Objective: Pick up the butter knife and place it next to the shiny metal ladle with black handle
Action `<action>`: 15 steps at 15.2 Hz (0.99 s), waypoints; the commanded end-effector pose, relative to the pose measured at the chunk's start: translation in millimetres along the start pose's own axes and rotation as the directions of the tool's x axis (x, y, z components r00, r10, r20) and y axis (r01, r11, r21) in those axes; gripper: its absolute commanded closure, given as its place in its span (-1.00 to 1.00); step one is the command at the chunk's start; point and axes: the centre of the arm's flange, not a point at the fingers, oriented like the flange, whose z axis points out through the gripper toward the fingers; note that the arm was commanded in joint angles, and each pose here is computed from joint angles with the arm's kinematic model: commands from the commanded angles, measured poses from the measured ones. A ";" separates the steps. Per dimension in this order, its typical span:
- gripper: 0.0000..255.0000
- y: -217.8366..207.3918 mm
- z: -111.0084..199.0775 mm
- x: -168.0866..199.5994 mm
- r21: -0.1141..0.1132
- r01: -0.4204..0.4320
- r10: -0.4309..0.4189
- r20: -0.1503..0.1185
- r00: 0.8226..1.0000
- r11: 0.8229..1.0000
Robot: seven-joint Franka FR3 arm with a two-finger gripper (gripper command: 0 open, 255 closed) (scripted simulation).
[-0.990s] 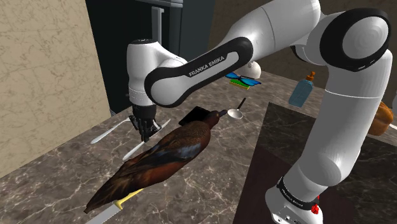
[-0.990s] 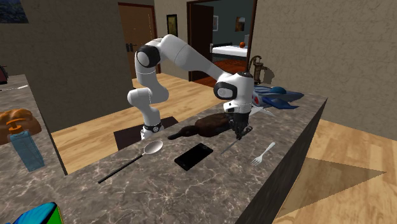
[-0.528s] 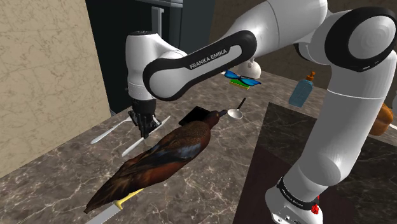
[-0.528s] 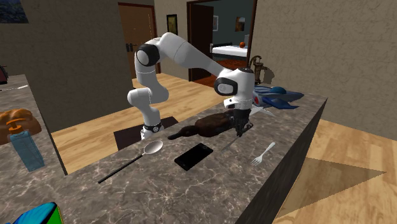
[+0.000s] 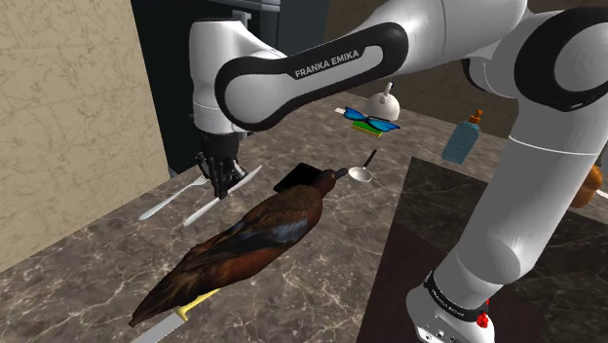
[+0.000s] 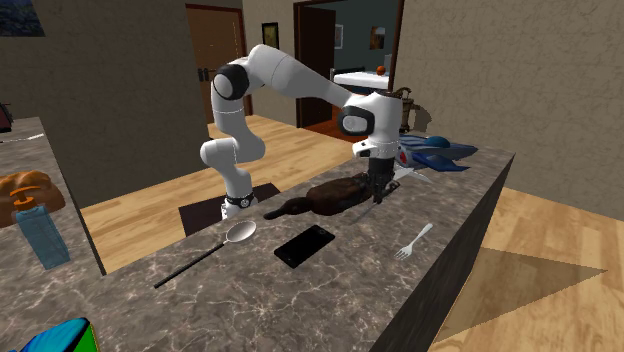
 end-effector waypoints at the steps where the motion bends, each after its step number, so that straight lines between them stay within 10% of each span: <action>1: 1.00 -0.3 -10.8 -0.5 0.000 0.000 0.000 0.000 1.000 1.000; 10: 1.00 -0.5 -57.0 -2.9 0.000 0.000 0.000 0.000 1.000 1.000; 15: 1.00 23.9 -60.3 58.4 0.000 0.000 0.000 0.000 1.000 1.000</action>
